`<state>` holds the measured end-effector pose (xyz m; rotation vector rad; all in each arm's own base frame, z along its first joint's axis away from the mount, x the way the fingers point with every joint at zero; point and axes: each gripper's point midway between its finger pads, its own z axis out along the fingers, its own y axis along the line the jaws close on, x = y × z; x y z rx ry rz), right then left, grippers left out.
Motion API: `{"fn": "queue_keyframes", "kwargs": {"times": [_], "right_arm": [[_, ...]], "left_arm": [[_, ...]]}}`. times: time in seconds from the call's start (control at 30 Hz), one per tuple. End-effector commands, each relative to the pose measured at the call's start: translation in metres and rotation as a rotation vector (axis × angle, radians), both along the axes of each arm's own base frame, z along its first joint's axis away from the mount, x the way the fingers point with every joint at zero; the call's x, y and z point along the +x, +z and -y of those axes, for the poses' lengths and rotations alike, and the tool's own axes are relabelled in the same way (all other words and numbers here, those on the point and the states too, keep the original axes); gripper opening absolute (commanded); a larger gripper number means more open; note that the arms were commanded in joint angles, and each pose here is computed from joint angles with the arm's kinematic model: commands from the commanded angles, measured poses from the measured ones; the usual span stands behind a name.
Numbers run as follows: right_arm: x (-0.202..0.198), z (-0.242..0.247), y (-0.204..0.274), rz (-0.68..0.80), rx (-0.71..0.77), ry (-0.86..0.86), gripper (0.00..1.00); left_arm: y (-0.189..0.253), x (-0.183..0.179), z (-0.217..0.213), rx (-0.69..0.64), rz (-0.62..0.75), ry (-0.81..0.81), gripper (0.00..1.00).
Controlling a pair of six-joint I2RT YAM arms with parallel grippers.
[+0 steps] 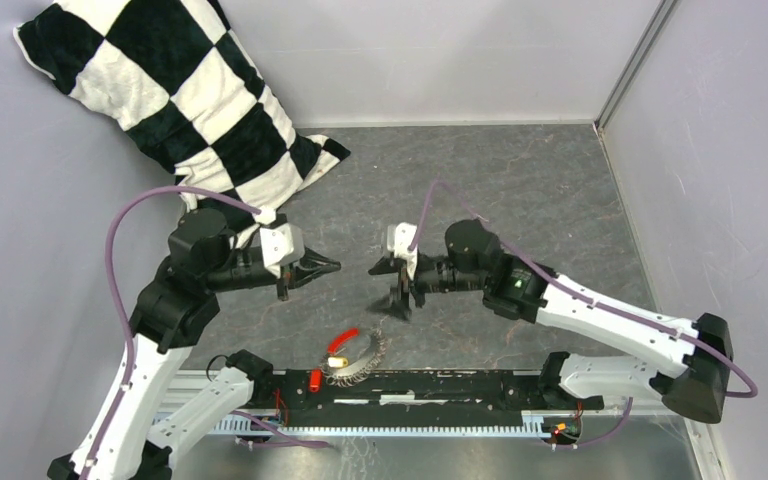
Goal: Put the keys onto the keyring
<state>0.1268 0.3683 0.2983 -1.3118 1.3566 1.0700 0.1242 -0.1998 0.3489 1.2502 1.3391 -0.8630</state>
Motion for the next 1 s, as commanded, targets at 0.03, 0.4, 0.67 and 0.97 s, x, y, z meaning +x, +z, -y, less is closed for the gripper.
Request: {"fn": "queue_keyframes", "kwargs": {"times": [0.03,0.4,0.67,0.97], "right_arm": [[0.001,0.008,-0.109,-0.037,-0.161,-0.052,0.98],[0.002,-0.025,-0.223,0.053,-0.387,-0.006,0.98],[0.011,-0.048,-0.250,0.019,-0.394,-0.026,0.87],[0.016,-0.052,-0.257,-0.004,-0.423,-0.019,0.77]], "left_arm": [[-0.021,0.063,-0.010,0.079,-0.029,0.265,0.06],[-0.040,0.103,-0.033,0.106,-0.139,0.544,0.69],[-0.058,0.121,-0.051,0.132,-0.186,0.679,0.84],[-0.076,0.128,-0.076,0.182,-0.230,0.743,0.84]]}}
